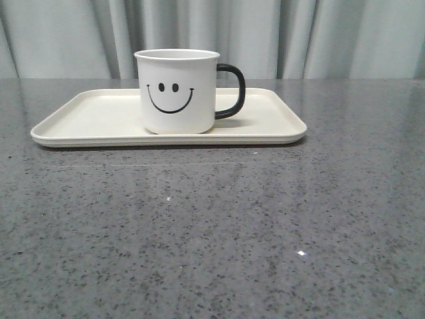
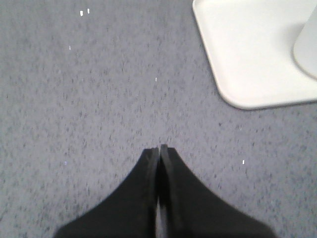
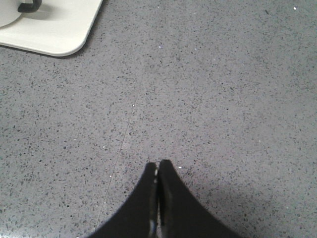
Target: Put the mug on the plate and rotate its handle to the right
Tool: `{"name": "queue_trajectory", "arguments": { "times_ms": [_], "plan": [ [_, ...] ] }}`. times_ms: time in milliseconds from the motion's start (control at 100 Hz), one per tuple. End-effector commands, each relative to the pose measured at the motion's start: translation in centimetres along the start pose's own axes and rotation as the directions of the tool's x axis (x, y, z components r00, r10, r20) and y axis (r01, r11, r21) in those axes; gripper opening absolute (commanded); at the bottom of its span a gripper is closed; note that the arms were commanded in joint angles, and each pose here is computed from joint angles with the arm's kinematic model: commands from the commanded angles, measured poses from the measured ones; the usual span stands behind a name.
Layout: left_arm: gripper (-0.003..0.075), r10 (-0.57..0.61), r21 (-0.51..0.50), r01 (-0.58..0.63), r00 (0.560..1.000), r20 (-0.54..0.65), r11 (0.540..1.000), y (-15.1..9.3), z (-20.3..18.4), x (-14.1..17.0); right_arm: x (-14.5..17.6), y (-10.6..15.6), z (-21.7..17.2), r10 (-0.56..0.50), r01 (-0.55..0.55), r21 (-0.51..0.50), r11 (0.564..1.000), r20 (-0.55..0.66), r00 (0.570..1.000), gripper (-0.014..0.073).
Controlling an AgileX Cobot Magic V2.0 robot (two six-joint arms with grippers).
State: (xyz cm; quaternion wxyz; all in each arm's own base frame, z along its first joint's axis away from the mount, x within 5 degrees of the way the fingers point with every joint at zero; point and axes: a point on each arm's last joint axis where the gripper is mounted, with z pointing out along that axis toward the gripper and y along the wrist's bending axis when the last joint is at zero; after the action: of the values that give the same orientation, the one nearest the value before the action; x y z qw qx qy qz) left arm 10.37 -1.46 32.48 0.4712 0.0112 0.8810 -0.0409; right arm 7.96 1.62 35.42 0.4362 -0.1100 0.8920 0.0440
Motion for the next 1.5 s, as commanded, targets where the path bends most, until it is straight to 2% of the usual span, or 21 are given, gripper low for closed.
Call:
{"name": "queue_trajectory", "arguments": {
  "times_ms": [0, 70, 170, 580, 860, 1050, 1100, 1490],
  "plan": [
    [-0.002, -0.002, 0.055, -0.012, 0.969, 0.246, 0.998, -0.3, -0.8, -1.0, -1.0, -0.1, -0.5, 0.0, -0.002, 0.018, 1.0, 0.074, 0.997, -0.0066],
    [-0.002, -0.009, 0.097, -0.03, 0.925, 0.38, 0.995, -0.4, -1.0, -0.4, -1.0, -0.1, -0.5, 0.0, -0.002, 0.018, 1.0, 0.074, 0.997, -0.0066],
    [-0.002, -0.021, 0.117, -0.039, 0.88, 0.474, 0.992, -0.3, -0.5, 1.5, -1.0, -0.1, -0.5, 0.0, -0.002, 0.018, 1.0, 0.074, 0.997, -0.0066],
    [-0.002, -0.045, 0.02, 0.042, 0.799, 0.6, 0.999, 1.5, -0.6, 8.7, -1.0, -0.1, -0.5, 0.0, -0.002, 0.017, 1.0, 0.072, 0.997, -0.0066],
    [-0.002, -0.057, 0.014, 0.061, 0.801, 0.597, 0.998, 1.7, 0.9, 11.3, -1.0, -0.1, -0.5, 0.0, -0.002, 0.017, 1.0, 0.071, 0.998, -0.0066],
    [-0.002, -0.057, 0.034, 0.047, 0.776, 0.628, 0.998, 1.6, 2.1, 12.3, -0.9, -0.1, -0.5, 0.0, -0.001, 0.016, 1.0, 0.065, 0.998, -0.0066],
    [-0.002, -0.057, 0.03, 0.049, 0.787, 0.615, 0.998, 1.6, 2.2, 12.4, -0.9, -0.1, -0.5, 0.0, -0.001, 0.016, 1.0, 0.064, 0.998, -0.0066],
    [-0.002, -0.052, 0.026, 0.045, 0.787, 0.615, 0.999, 1.6, 2.2, 12.4, -0.9, -0.1, -0.5, 0.0, -0.001, 0.016, 1.0, 0.064, 0.998, -0.0066]
  ]
}}
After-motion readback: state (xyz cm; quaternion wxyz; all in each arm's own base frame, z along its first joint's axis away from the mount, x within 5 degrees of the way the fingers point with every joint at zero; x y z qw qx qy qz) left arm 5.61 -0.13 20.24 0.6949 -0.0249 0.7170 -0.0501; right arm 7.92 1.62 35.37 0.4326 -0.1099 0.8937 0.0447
